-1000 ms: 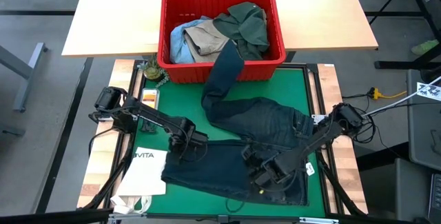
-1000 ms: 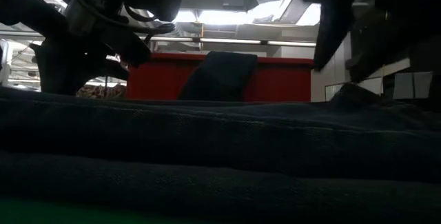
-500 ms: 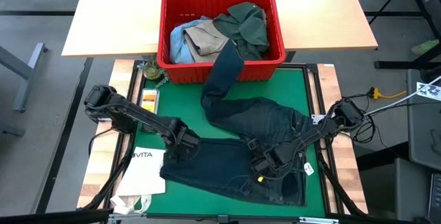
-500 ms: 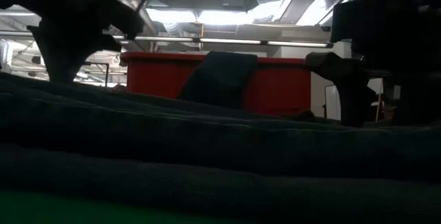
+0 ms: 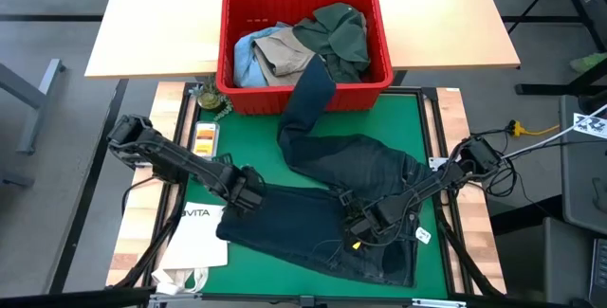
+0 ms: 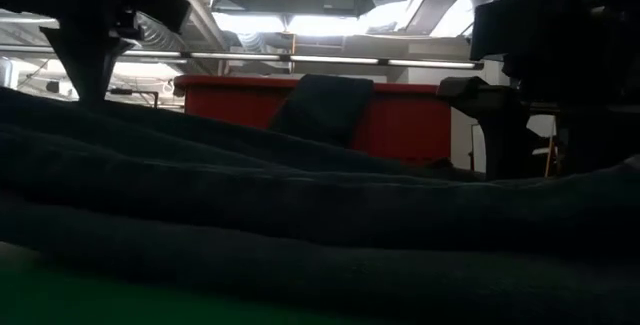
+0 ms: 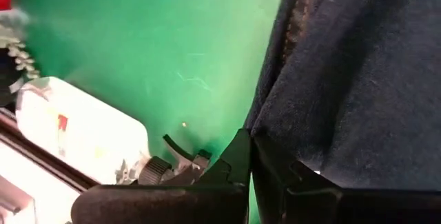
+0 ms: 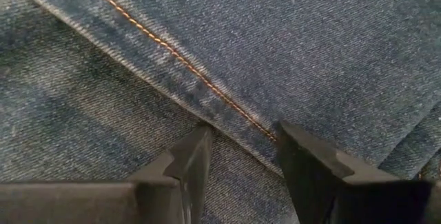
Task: Fold Laundry from Bin
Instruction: Fold the dark blue pants
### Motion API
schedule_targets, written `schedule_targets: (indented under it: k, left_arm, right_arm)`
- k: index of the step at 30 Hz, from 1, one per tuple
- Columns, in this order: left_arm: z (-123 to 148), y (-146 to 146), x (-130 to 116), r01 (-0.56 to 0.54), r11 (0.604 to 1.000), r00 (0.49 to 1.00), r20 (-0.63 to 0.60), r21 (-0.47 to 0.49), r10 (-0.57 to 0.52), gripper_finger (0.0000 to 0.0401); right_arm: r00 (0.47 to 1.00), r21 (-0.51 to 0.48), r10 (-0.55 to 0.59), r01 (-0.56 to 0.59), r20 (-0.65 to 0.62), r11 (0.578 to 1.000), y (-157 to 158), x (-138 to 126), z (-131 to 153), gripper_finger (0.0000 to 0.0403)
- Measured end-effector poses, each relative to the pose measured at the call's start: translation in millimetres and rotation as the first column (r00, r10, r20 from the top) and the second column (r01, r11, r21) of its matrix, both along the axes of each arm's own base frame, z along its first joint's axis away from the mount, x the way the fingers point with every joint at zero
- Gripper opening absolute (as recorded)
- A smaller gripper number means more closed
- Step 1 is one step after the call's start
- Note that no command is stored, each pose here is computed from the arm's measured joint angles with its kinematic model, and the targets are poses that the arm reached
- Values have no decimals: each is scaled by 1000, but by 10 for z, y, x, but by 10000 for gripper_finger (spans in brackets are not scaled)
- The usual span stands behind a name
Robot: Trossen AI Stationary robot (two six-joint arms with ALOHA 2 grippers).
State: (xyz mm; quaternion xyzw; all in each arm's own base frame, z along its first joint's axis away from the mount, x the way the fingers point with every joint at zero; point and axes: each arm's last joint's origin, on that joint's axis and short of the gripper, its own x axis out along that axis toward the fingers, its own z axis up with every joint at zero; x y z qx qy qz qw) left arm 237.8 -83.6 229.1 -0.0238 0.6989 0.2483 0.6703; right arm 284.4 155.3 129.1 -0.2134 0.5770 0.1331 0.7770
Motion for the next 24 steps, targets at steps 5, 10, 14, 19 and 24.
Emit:
schedule_targets:
  k: [5,10,14,19,24]
  left_arm:
    - [2,22,6,-4,997,1000,31,74,2,2]
    - [1,29,2,-3,996,1000,28,85,1,29]
    - [-2,26,7,-5,997,999,34,80,2,72]
    - [-6,18,16,-22,998,999,45,61,19,127]
    - [-30,-87,52,-53,988,997,42,-144,59,136]
  right_arm:
    - [1000,-7,-1,1,-3,1000,-3,-5,-5,168]
    - [1000,-11,-2,2,-3,1000,-4,-7,-7,168]
    - [1000,-12,-1,1,-5,1000,-5,-9,-9,168]
    - [1000,-12,-1,1,-5,1000,-5,-9,-9,168]
    - [1000,-12,-1,1,-5,1000,-5,-9,-9,168]
